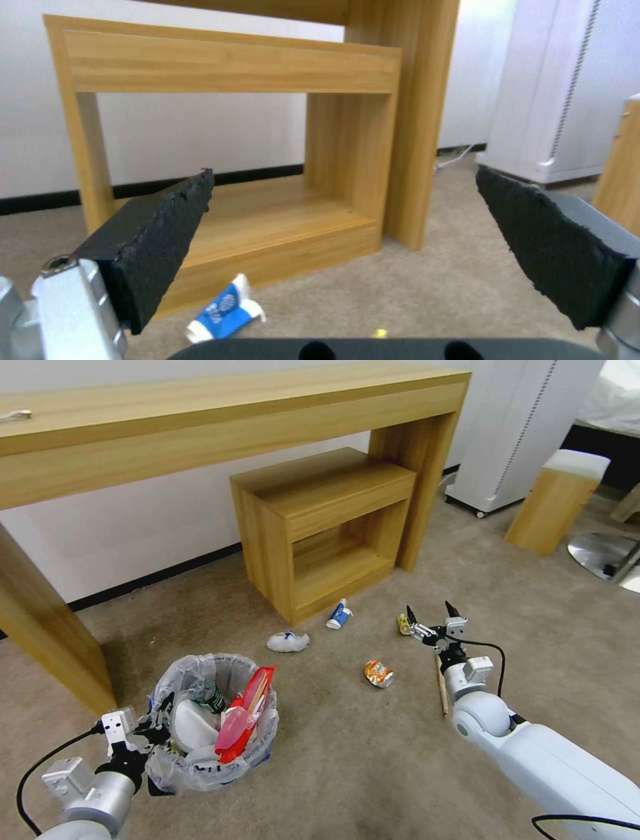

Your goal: Pick up the trash bin and place the garbage on the floor into it.

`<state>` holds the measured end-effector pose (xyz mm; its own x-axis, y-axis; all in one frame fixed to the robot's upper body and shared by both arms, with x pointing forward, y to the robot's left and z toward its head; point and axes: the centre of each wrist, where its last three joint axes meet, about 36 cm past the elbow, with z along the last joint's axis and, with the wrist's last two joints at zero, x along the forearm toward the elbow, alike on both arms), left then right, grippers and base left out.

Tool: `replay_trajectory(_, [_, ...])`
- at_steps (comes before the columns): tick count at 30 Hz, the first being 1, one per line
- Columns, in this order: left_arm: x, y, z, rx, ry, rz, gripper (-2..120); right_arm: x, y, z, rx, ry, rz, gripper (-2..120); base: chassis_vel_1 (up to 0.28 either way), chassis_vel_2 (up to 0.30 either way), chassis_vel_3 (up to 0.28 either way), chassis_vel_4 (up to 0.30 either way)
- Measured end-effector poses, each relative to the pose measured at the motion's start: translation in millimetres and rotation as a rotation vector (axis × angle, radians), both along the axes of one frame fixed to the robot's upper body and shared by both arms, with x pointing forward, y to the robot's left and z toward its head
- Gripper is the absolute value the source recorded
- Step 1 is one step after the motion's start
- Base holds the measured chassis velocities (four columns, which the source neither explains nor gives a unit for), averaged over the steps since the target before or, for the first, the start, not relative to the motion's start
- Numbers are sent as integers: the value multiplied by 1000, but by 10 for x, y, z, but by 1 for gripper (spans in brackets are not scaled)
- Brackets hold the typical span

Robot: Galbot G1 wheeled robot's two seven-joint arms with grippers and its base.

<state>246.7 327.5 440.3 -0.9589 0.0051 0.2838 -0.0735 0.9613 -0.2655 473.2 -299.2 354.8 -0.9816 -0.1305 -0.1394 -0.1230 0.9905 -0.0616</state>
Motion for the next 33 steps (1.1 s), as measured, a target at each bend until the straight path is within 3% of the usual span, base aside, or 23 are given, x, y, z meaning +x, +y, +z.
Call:
replay_trajectory(6, [6, 10, 1, -2, 0, -6, 3, -7, -58, -78, -60, -49, 11, 100, 0, 0, 0, 0])
replay_trajectory(33, [50, 76, 62, -6, -15, 20, 3, 130, 11, -37, -69, -131, -18, 100, 0, 0, 0, 0])
